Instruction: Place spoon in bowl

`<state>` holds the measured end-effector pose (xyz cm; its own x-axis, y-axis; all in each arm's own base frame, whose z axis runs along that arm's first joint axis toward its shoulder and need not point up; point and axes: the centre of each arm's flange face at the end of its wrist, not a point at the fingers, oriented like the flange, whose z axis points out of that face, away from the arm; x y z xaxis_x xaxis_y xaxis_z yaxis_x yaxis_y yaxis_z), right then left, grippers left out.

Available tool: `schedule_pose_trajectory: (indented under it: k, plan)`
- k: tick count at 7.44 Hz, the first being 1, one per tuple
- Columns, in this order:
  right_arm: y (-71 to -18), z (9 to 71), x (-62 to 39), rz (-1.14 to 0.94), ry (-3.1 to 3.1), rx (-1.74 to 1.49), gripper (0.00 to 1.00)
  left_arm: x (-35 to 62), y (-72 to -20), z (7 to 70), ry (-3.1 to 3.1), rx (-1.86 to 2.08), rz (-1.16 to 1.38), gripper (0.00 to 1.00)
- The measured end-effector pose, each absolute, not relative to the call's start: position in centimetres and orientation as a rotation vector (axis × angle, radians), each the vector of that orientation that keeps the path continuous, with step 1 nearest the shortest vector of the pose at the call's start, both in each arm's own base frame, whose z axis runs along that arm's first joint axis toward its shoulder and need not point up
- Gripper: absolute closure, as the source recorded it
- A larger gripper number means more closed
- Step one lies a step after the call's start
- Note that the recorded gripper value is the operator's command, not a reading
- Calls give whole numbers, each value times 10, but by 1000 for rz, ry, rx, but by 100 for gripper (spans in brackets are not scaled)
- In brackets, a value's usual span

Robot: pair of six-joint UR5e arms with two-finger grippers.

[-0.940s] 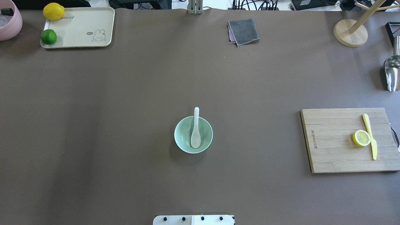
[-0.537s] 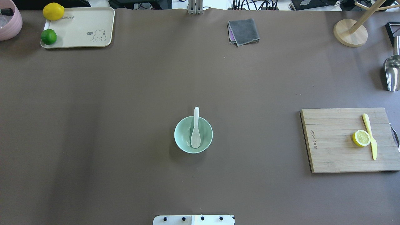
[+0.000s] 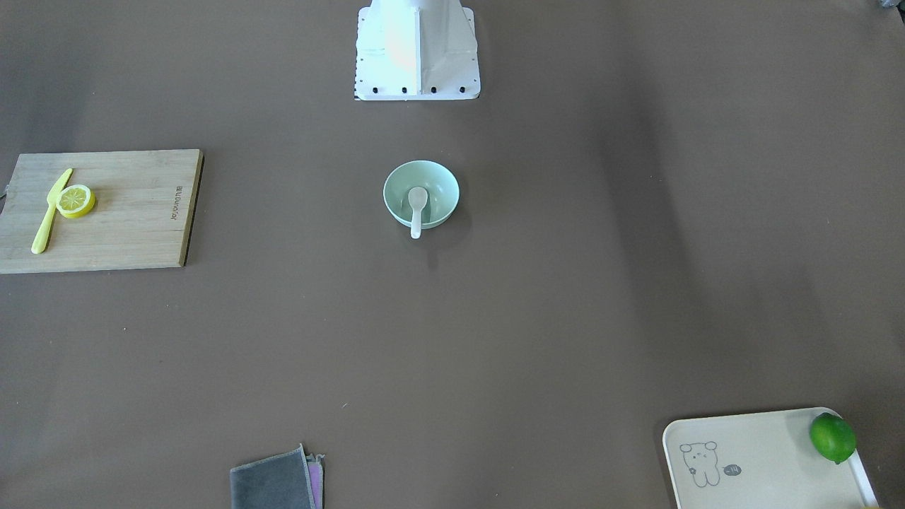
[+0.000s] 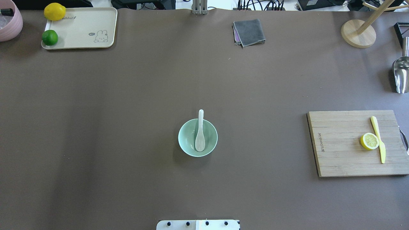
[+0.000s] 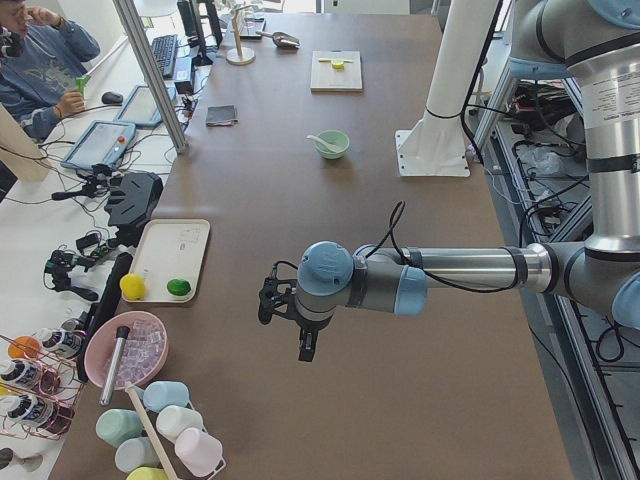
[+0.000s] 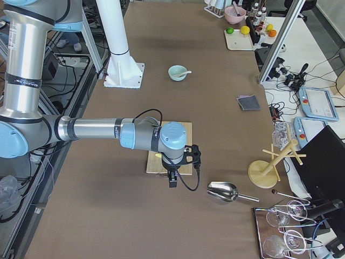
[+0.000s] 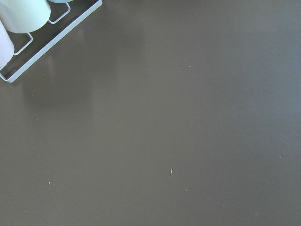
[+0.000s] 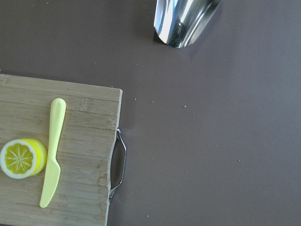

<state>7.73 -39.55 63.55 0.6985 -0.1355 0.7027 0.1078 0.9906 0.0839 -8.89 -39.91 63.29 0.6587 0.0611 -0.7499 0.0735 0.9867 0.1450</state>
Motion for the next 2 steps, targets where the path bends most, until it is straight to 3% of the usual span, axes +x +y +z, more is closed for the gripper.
schedule_pose_trajectory:
  k: [2]
  plan:
    - [-395, 638, 77, -134, -786, 32, 0, -89, -399, 634, 853, 166, -8, 3]
